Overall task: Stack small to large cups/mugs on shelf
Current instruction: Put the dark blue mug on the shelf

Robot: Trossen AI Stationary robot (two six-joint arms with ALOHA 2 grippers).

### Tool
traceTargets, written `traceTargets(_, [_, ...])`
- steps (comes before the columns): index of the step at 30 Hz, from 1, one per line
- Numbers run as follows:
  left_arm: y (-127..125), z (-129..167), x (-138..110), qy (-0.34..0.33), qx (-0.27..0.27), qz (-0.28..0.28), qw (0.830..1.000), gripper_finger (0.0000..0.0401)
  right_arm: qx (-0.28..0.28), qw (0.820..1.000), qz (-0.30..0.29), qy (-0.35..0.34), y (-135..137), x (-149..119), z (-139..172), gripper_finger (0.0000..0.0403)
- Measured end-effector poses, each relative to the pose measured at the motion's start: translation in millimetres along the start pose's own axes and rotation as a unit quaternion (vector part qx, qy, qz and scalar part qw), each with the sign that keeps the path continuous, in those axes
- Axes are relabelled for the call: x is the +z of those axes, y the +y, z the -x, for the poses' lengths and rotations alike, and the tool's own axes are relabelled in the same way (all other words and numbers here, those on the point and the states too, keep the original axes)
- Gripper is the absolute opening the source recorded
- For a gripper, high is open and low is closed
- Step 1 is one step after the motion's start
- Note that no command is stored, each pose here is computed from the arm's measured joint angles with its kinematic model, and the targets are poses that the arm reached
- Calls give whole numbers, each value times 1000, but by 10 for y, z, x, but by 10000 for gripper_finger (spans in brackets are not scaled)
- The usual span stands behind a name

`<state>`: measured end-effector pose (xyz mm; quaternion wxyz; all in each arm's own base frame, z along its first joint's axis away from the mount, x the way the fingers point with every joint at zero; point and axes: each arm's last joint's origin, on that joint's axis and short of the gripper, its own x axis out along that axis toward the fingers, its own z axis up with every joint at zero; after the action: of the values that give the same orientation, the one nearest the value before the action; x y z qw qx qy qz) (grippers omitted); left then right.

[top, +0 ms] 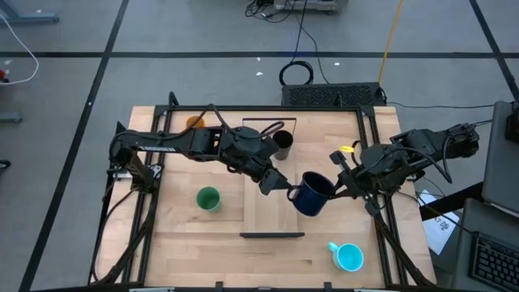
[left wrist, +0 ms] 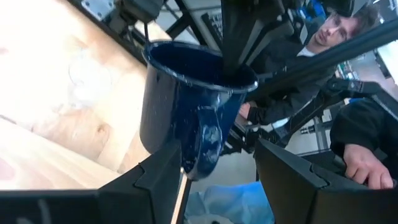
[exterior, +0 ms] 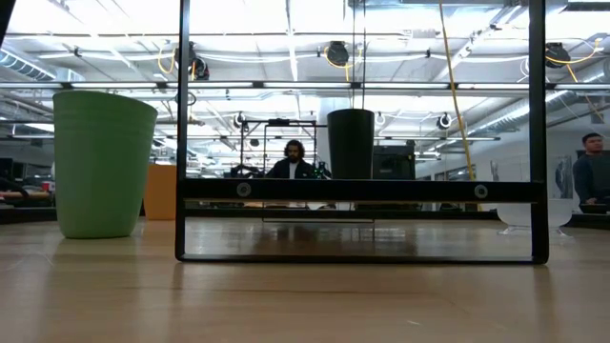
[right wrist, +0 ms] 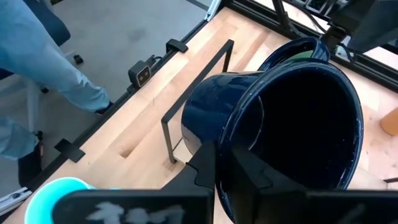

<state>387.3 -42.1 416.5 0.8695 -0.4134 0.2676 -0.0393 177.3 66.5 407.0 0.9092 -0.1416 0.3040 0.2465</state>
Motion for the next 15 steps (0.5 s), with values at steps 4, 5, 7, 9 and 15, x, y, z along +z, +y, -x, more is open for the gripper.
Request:
traceTargets(4, [-44, -25, -59, 5, -2, -2, 1000, 207, 0, 1000, 2, 0, -3, 6, -16, 8])
traceTargets(5, [-45, -50, -71, 7, -2, 2, 1000, 207, 0, 1000, 2, 0, -3, 7, -16, 8])
traceTargets(7, [-48, -108, -114, 15, 1, 3, 1000, 207, 0, 1000, 2, -1, -4, 9, -19, 8])
traceTargets(9, [-21, -218, -157, 26, 7, 6, 1000, 207, -1, 1000, 3, -4, -9, 23, -34, 8])
traceTargets(15, [57, -415, -208, 52, 6, 13, 999, 207, 0, 1000, 2, 0, -22, 42, -105, 8])
